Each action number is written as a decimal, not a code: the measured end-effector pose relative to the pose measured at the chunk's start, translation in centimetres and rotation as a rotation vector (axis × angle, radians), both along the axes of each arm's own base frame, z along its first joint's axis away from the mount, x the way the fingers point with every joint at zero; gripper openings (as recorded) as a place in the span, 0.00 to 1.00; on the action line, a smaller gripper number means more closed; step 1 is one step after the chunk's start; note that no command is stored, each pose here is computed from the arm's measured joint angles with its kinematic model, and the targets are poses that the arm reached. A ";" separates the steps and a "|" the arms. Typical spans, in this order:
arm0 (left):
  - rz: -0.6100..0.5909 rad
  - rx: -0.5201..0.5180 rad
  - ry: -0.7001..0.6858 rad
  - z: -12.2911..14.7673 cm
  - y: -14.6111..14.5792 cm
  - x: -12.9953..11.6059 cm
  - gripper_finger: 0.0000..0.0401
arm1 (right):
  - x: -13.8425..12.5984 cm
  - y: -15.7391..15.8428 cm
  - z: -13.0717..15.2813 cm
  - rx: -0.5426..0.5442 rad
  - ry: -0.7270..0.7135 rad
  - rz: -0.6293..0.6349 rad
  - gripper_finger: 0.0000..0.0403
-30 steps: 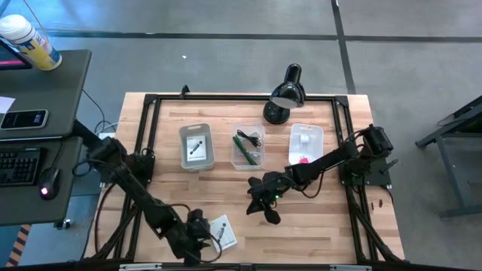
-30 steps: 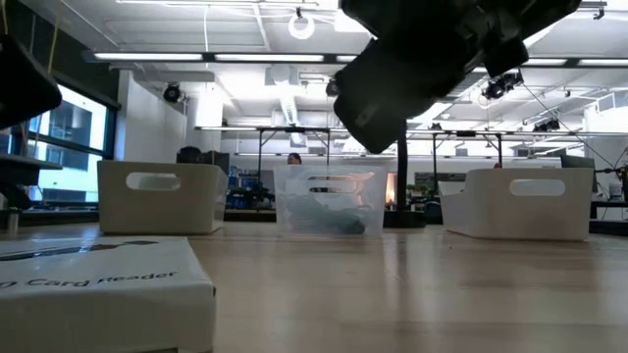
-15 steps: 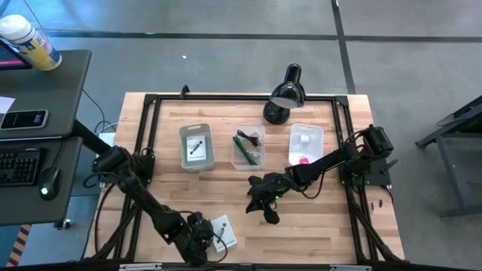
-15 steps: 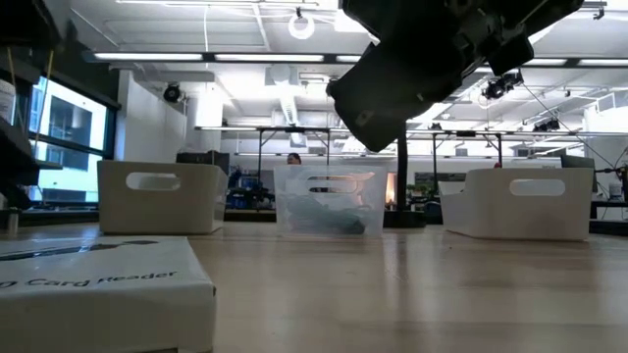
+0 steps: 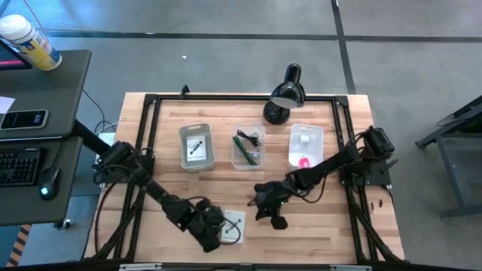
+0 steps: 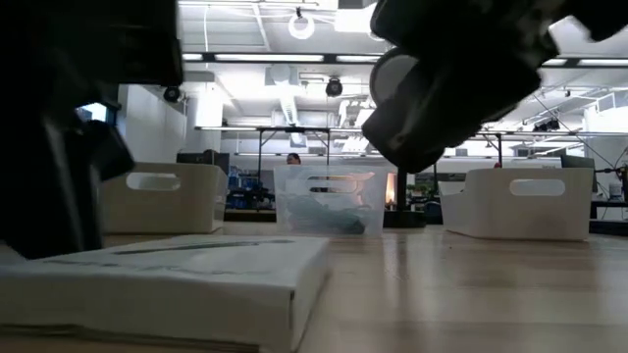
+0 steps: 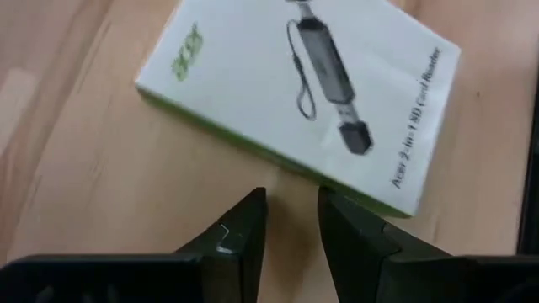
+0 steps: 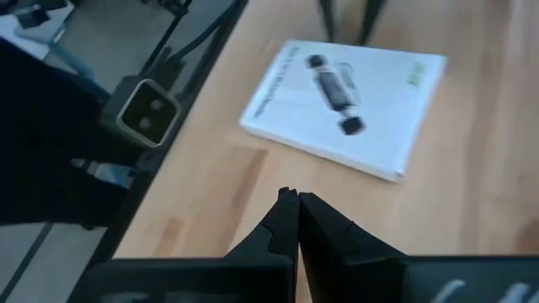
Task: Pick and place items into bin
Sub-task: Put the white card reader box into the gray bin
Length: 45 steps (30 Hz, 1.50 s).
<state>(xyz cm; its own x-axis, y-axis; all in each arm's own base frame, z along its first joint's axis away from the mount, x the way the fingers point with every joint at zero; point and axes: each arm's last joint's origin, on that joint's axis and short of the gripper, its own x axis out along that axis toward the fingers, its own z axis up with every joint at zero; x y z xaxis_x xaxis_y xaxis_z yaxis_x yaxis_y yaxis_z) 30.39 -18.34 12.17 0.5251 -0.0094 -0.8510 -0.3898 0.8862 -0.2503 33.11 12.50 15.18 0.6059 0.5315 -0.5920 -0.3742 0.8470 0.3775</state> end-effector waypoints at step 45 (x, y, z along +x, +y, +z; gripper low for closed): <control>0.027 -0.100 -0.060 -0.4 1.2 2.0 0.25 | 2.1 5.0 -6.7 0.022 -0.003 -0.278 0.01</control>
